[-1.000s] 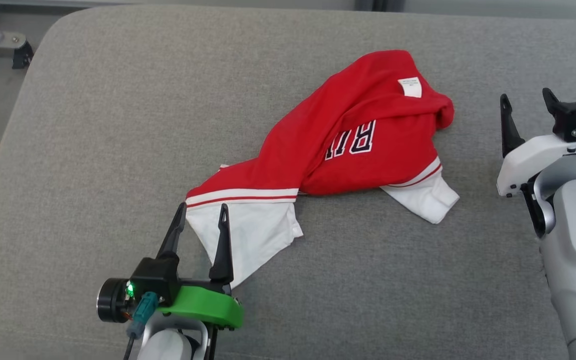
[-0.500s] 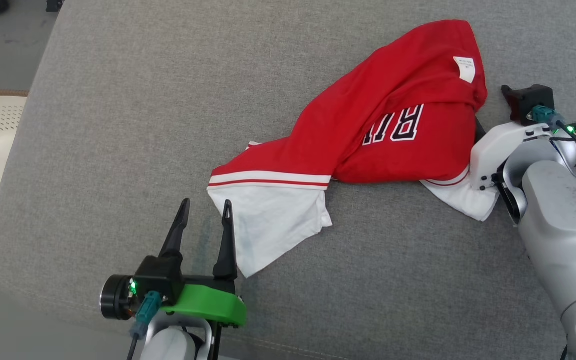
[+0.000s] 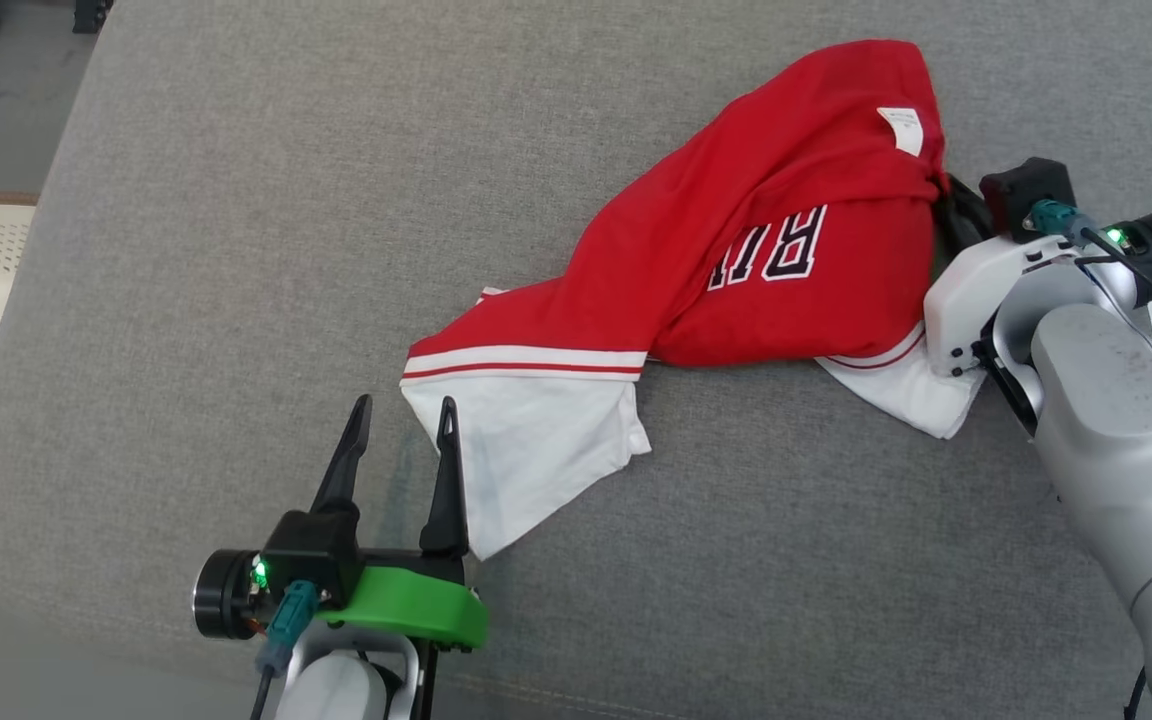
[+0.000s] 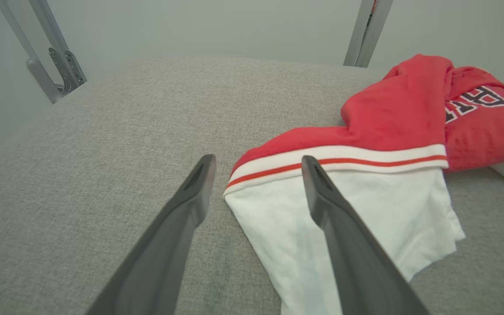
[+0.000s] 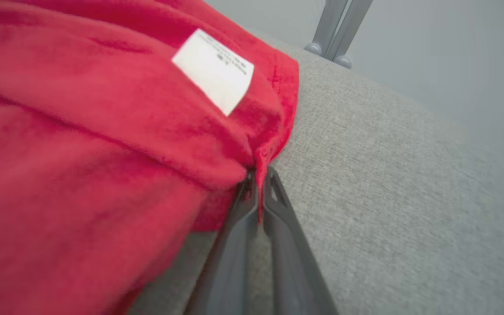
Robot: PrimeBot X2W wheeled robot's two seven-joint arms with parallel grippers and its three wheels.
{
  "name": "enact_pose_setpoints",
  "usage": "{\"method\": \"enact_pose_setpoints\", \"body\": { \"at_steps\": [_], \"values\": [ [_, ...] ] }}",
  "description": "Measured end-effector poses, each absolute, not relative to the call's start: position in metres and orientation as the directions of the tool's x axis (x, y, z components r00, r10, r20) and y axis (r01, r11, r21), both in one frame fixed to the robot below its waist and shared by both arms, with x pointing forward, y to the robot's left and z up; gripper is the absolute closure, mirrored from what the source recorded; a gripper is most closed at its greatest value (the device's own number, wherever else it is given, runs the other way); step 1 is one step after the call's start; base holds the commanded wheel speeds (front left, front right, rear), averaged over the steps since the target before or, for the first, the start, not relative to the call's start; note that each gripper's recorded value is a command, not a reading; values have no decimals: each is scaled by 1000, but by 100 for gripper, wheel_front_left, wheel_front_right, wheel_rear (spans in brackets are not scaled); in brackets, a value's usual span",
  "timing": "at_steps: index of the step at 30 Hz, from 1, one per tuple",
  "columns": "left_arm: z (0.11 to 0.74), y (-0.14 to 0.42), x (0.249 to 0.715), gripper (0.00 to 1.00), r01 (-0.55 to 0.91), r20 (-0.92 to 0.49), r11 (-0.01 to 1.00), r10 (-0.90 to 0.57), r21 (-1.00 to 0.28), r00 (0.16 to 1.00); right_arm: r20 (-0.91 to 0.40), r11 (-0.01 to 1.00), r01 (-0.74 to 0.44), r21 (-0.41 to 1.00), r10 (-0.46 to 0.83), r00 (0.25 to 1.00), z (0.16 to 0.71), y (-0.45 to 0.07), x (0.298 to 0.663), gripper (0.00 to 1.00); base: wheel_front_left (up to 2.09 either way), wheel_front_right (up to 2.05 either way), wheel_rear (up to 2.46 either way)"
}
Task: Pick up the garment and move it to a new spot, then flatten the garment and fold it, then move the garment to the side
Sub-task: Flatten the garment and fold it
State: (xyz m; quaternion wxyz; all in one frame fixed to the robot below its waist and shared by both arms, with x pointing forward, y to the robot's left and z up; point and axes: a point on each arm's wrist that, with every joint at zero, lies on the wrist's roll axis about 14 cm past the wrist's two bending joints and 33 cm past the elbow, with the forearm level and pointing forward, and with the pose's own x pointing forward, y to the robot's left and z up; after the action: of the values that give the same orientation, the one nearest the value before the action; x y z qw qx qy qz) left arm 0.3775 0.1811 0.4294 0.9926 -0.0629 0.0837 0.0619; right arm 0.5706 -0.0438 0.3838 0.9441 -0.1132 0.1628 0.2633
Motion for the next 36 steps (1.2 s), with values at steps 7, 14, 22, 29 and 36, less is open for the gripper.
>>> {"method": "enact_pose_setpoints", "body": {
  "at_steps": [7,14,22,29,36],
  "values": [
    [437,169,383,0,-85,-145,989,68,-121,987,-236,872,-460,-168,417,878,435,-71,588,100,0,0,0],
    [444,153,385,0,-26,-118,991,11,-129,993,-15,899,-369,-237,376,927,523,-99,598,100,0,0,0],
    [457,132,386,0,46,-77,989,-57,-137,995,124,924,-292,-247,328,936,563,-137,556,100,0,0,0],
    [466,117,388,0,96,-49,986,-104,-139,993,45,958,-211,-195,223,974,521,-184,488,100,0,0,0],
    [469,105,391,0,137,-35,981,-143,-141,989,-88,992,-95,-88,87,992,469,-216,431,100,0,0,0]
  ]
}}
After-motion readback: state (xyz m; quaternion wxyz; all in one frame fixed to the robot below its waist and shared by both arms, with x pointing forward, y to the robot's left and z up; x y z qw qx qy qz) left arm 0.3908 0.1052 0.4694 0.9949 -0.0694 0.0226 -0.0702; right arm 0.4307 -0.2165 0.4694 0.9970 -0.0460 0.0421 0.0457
